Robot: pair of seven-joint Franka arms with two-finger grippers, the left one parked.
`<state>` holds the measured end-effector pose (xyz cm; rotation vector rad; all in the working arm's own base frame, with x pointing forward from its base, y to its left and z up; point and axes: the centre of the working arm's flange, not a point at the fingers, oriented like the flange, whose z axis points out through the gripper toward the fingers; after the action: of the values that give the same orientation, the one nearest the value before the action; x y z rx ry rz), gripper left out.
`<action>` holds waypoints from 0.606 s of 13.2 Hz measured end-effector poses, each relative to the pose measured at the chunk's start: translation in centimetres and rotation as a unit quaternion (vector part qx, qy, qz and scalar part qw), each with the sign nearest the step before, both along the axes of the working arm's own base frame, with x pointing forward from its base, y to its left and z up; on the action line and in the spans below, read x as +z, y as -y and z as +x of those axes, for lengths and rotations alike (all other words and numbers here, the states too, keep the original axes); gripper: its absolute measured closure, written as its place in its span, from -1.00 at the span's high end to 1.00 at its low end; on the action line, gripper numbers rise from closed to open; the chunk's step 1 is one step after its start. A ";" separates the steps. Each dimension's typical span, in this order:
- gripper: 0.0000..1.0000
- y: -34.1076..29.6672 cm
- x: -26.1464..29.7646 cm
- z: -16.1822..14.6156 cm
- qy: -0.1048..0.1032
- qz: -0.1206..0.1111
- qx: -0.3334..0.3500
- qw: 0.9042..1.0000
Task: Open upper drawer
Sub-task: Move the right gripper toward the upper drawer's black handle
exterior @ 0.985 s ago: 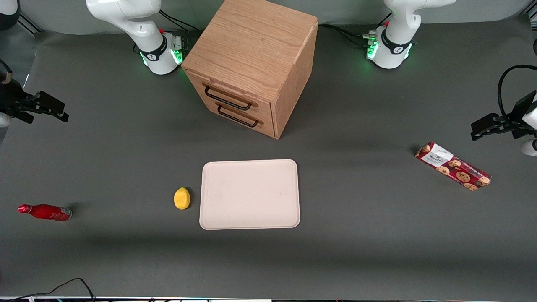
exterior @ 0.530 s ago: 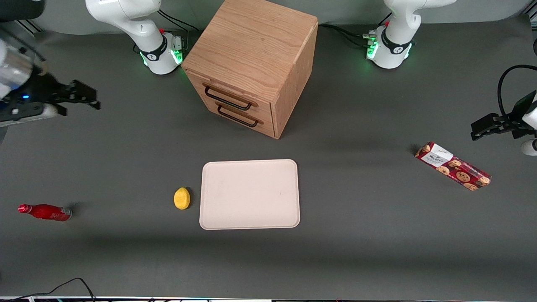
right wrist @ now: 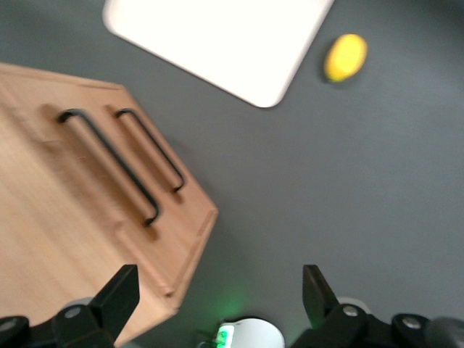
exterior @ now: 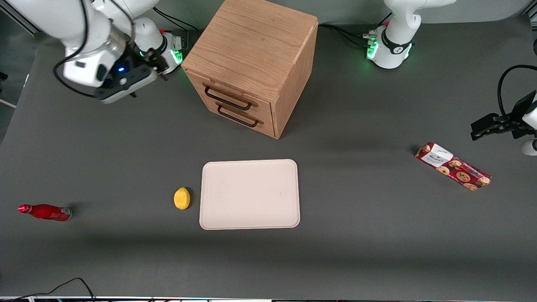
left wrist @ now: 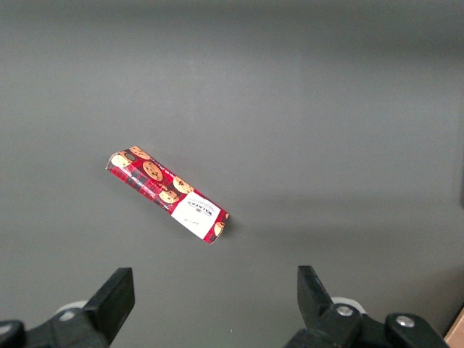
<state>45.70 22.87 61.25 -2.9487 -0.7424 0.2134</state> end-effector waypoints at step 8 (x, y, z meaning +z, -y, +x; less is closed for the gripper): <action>1.00 -4.1 -7.9 0.8 -0.102 0.054 0.015 0.993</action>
<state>46.54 26.95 53.34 -2.7613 -0.7439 0.4550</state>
